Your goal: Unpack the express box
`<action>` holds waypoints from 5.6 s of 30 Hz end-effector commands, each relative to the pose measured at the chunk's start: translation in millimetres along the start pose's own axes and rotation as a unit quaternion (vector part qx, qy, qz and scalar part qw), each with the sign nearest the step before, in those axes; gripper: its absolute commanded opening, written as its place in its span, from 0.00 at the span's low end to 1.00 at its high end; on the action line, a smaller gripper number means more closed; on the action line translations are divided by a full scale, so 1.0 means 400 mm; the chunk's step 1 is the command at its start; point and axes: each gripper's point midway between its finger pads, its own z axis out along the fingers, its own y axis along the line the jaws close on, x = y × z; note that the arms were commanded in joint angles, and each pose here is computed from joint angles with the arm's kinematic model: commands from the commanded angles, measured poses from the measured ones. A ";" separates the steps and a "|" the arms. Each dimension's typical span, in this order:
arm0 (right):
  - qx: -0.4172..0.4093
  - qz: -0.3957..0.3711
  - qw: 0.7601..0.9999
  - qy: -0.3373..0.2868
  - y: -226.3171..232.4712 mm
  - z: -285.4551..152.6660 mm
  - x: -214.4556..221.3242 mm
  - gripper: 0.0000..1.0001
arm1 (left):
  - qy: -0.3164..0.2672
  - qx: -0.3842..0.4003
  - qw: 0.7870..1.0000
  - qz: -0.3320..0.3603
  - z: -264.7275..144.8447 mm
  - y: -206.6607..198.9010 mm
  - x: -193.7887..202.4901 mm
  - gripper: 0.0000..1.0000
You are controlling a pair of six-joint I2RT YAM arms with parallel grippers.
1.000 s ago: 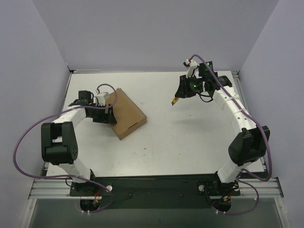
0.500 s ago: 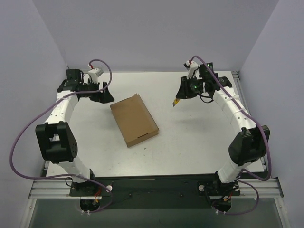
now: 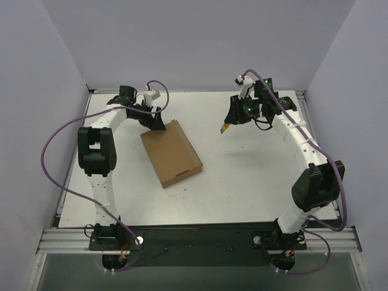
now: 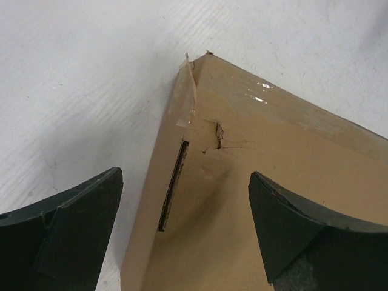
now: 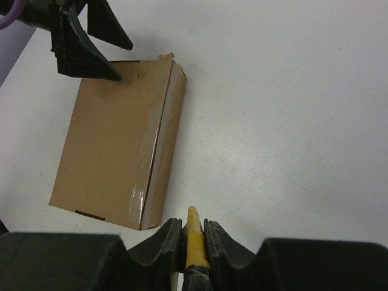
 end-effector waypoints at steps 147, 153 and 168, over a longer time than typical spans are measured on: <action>0.013 -0.149 0.988 0.026 0.336 0.218 0.215 0.00 | 0.099 0.029 0.950 -0.295 0.045 -0.195 0.331 0.61; 0.027 -0.126 0.992 0.020 0.327 0.230 0.217 0.00 | 0.098 0.028 0.950 -0.297 0.047 -0.192 0.330 0.61; 0.035 -0.126 0.991 0.014 0.326 0.249 0.221 0.00 | 0.098 0.027 0.949 -0.298 0.047 -0.191 0.333 0.61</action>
